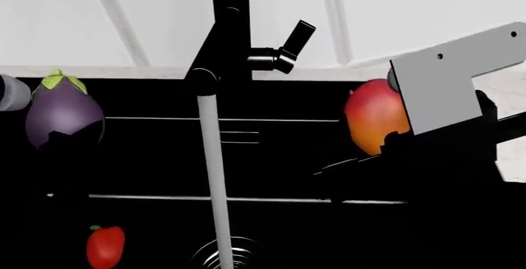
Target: Pick the eggplants and mangos from the sink and place them in one bowl. Place the bell pepper in the other bowl. Then turn off the sink faucet.
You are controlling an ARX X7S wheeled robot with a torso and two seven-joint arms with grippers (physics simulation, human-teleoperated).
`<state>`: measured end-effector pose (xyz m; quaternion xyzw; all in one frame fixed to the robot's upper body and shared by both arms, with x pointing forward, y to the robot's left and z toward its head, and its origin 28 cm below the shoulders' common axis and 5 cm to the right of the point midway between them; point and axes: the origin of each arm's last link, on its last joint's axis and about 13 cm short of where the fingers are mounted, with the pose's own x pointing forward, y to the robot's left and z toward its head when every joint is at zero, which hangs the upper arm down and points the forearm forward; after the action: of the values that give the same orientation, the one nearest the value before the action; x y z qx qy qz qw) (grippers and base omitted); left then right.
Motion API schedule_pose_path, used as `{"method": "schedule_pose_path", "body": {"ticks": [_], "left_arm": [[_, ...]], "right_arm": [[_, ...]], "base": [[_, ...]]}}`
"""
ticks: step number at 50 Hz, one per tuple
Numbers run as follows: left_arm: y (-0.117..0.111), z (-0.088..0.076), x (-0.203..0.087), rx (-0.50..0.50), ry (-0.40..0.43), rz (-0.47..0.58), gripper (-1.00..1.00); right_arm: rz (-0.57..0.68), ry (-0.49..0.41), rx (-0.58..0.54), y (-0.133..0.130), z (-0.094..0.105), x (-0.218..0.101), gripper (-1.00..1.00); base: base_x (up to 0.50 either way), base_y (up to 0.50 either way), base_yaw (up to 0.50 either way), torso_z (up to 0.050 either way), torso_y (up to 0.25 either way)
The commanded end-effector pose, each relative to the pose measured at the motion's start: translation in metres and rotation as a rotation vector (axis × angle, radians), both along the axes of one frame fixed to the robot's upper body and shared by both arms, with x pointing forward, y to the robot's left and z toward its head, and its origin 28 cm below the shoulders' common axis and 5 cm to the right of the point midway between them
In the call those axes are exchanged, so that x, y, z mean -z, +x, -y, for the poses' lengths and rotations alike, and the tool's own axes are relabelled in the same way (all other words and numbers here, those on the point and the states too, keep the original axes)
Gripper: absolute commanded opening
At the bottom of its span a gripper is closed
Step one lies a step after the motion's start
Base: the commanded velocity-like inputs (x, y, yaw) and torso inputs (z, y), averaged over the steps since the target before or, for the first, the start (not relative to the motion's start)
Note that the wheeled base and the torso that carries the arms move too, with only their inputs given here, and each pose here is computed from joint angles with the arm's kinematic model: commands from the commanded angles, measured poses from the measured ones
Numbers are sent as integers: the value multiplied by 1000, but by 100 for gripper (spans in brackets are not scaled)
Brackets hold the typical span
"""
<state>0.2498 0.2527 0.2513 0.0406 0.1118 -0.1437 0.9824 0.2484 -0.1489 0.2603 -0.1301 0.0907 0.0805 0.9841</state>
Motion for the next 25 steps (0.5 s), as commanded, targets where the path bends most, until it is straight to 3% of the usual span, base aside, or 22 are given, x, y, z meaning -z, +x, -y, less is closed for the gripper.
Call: {"method": "schedule_pose_path", "body": {"ticks": [1, 15, 16, 17, 19, 20, 21, 23, 25], "left_arm": [[-3, 4, -4, 31, -39, 53, -100], [-2, 2, -7, 23, -35, 72, -100], [-2, 2, -7, 22, -34, 72, -100], [-3, 2, -6, 23, -39, 73, -100], [-4, 1, -6, 19, -33, 87, -100], [-4, 1, -5, 18, -16, 94, -100], [-4, 2, -3, 13, -24, 90, -100], [-4, 1, 0, 2, -5, 101, -100], [-5, 1, 2, -11, 11, 115, -100]], "right_arm": [[37, -4, 17, -2, 2, -2, -100], [65, 38, -5, -5, 1, -5, -100], [69, 58, 0, -5, 1, -5, -100], [68, 176, 64, -4, 2, 0, -100], [107, -25, 72, -6, 2, 4, -100], [93, -31, 77, -6, 2, 5, -100], [69, 108, 58, -7, 2, 3, -100], [98, 35, 26, -11, 0, 2, -100], [109, 40, 26, -15, 1, 2, -100]], "base": [[0, -3, 0, 8, 125], [0, 0, 0, 7, 110], [0, 0, 0, 0, 0], [0, 0, 0, 0, 0], [0, 0, 0, 0, 0], [0, 0, 0, 0, 0], [0, 0, 0, 0, 0], [0, 0, 0, 0, 0], [0, 0, 0, 0, 0]]}}
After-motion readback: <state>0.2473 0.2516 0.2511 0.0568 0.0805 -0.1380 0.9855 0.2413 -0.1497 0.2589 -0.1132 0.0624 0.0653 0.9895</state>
